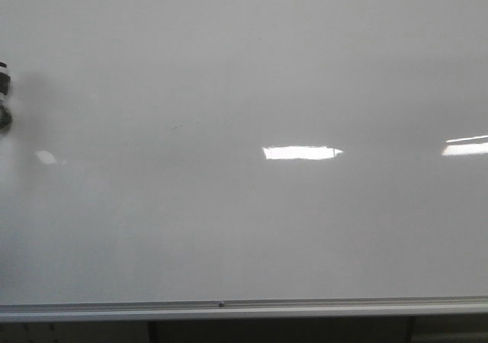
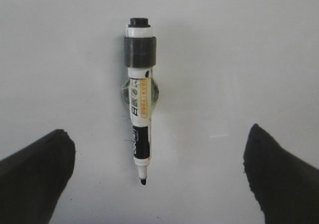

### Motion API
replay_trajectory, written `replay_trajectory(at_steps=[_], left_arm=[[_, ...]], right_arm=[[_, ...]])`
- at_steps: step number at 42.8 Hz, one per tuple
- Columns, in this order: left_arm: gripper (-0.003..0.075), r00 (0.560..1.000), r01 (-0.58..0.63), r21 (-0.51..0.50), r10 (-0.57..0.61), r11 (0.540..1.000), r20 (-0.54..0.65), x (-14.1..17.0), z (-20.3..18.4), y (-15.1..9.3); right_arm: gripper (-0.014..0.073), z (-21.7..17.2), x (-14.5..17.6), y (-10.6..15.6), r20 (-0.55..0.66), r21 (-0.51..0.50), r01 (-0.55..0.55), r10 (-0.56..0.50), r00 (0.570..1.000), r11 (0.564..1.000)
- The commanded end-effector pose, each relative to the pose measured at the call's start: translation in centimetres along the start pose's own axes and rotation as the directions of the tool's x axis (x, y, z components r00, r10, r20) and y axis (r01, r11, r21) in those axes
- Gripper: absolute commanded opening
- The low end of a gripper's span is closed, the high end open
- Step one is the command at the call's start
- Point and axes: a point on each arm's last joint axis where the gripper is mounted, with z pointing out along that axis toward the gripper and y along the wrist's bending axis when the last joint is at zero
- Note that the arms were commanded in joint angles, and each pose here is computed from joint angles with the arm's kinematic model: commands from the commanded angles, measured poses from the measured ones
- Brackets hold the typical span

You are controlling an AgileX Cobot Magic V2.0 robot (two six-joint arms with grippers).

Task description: Write number 0 on whiteboard

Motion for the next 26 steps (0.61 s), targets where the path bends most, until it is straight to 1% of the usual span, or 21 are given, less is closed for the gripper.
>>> replay_trajectory(at_steps=[1, 13, 21, 26], left_arm=[[0.0659, 0.994, 0.014, 0.011, -0.015, 1.000, 0.106, -2.0, 1.6, -0.3], [0.0659, 0.999, 0.017, 0.008, -0.018, 1.000, 0.040, -0.6, 6.3, -0.2], [0.0658, 0.997, 0.017, 0.010, -0.018, 1.000, 0.072, -0.1, 7.7, -0.2], [0.0658, 0.998, 0.018, 0.009, -0.019, 1.000, 0.054, 0.5, 8.4, -0.2]], right_arm=[[0.0559, -0.2, -1.8, 0.0, 0.098, 0.005, 0.003, -0.004, 0.995, 1.000], [0.0559, -0.2, -1.8, 0.0, 0.098, 0.005, 0.003, -0.004, 0.995, 1.000], [0.0559, -0.2, -1.8, 0.0, 0.098, 0.005, 0.003, -0.004, 0.995, 1.000], [0.0559, -0.2, -1.8, 0.0, 0.098, 0.005, 0.003, -0.004, 0.995, 1.000]])
